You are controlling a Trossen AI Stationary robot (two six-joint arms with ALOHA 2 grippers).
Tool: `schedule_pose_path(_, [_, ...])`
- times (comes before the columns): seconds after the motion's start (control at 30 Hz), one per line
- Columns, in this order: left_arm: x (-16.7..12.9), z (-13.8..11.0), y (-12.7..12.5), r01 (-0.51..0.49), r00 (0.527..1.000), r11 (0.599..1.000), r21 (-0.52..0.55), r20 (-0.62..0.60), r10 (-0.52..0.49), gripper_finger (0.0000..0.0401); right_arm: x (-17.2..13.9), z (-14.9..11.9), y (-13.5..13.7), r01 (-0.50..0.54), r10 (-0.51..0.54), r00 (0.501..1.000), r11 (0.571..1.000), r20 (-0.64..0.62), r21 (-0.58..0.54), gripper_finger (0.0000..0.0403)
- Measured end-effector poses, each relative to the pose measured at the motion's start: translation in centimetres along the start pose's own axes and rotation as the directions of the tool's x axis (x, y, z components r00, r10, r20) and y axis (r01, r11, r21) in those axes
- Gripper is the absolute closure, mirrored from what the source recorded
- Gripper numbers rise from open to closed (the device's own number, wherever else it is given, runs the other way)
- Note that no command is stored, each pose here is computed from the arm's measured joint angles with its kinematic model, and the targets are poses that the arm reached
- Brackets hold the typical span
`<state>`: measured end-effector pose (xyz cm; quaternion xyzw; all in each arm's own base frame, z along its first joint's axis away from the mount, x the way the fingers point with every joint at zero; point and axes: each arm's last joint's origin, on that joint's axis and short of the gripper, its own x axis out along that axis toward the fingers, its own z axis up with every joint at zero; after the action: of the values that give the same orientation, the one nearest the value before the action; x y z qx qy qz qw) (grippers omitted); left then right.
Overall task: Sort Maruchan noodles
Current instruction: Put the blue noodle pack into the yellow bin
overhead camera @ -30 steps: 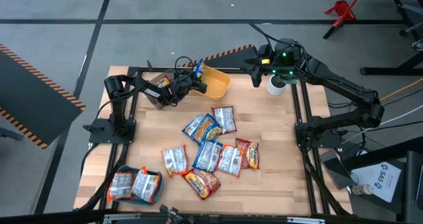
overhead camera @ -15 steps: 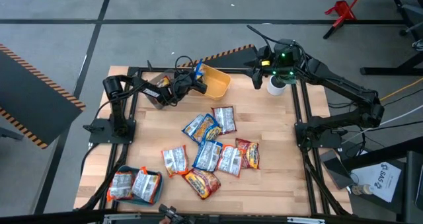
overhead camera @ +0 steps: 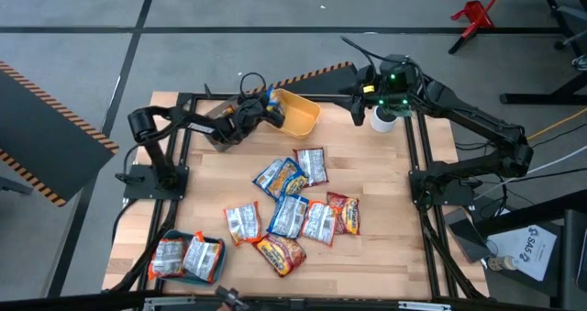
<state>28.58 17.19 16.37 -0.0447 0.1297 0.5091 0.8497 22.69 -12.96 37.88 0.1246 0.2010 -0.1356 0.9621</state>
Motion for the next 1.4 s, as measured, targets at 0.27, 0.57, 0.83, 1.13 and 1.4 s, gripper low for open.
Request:
schedule_pose_path(0.27, [-3.1,5.1,1.1,0.003,0.99,1.0,0.002,0.144,-0.003,0.0108,0.2,-1.7,-0.2,0.027,-0.013,0.985,0.996,-0.169,0.081,0.0212])
schedule_pose_path(0.57, [-8.5,8.2,0.5,0.517,0.856,0.827,-0.219,0.123,-0.502,0.0108,3.6,-7.3,1.4,-0.126,0.148,0.948,0.988,-0.282,0.092,0.0212])
schedule_pose_path(0.83, [-11.2,4.1,-3.4,0.581,0.742,0.766,-0.275,-0.208,-0.638,0.0108,6.3,-12.5,2.6,-0.171,0.193,0.959,0.978,-0.208,0.117,0.0212])
schedule_pose_path(1.13, [-11.0,-0.7,-6.9,0.48,0.728,0.812,-0.333,-0.365,-0.58,0.0108,6.6,-13.6,2.5,-0.157,0.186,0.962,0.976,-0.199,0.153,0.0212])
schedule_pose_path(1.4, [-11.2,-3.3,-8.5,0.445,0.651,0.796,-0.409,-0.463,-0.602,0.0108,6.6,-13.6,2.5,-0.159,0.189,0.961,0.975,-0.201,0.156,0.0212])
